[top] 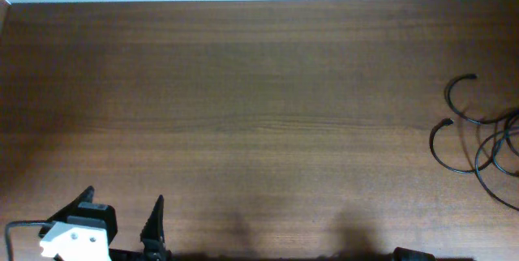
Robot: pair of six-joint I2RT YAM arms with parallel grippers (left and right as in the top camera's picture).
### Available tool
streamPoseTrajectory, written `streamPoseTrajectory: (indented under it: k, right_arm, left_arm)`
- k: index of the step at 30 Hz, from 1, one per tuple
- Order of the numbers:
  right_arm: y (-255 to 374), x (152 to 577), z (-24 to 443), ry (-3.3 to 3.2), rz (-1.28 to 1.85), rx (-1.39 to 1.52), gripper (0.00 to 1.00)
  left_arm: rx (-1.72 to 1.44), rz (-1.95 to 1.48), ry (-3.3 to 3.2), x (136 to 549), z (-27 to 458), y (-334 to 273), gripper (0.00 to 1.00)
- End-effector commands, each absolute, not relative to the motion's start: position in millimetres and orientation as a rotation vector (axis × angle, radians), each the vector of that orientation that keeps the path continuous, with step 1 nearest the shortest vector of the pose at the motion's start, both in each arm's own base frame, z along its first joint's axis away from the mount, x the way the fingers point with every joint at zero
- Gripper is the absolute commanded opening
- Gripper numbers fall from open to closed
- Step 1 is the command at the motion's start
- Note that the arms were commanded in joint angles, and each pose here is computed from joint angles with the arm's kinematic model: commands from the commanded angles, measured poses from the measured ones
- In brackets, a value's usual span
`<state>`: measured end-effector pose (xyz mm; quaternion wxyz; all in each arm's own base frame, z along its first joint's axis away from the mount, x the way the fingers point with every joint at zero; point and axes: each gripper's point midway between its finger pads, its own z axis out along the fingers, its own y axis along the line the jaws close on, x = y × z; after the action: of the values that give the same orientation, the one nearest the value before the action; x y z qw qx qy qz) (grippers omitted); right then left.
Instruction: Untangle cables
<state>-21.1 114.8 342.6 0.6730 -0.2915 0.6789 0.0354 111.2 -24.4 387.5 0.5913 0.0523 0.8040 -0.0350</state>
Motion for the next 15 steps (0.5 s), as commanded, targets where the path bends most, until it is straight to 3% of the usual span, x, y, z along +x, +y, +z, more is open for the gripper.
streamPoseTrajectory:
  k: [1, 7, 9, 12, 15]
  right_arm:
    - [108, 21, 334, 1.545, 0.094, -0.678, 0.99]
    - [76, 141, 273, 1.643, 0.199, -0.512, 0.99]
    - [69, 165, 256, 1.615, 0.189, -0.521, 0.99]
    - [62, 188, 267, 1.451, 0.098, -0.566, 0.99]
    - [33, 215, 230, 1.524, 0.001, -0.448, 0.99]
  left_arm:
    - [0.119, -0.086, 1.854, 109, 391, -24, 0.99]
    - [0.119, -0.086, 1.854, 109, 391, -24, 0.99]
    - [0.119, -0.086, 1.854, 109, 391, -24, 0.99]
    - [0.119, -0.085, 1.848, 110, 393, -24, 0.99]
    - [0.121, -0.081, 1.822, 111, 399, -24, 0.99]
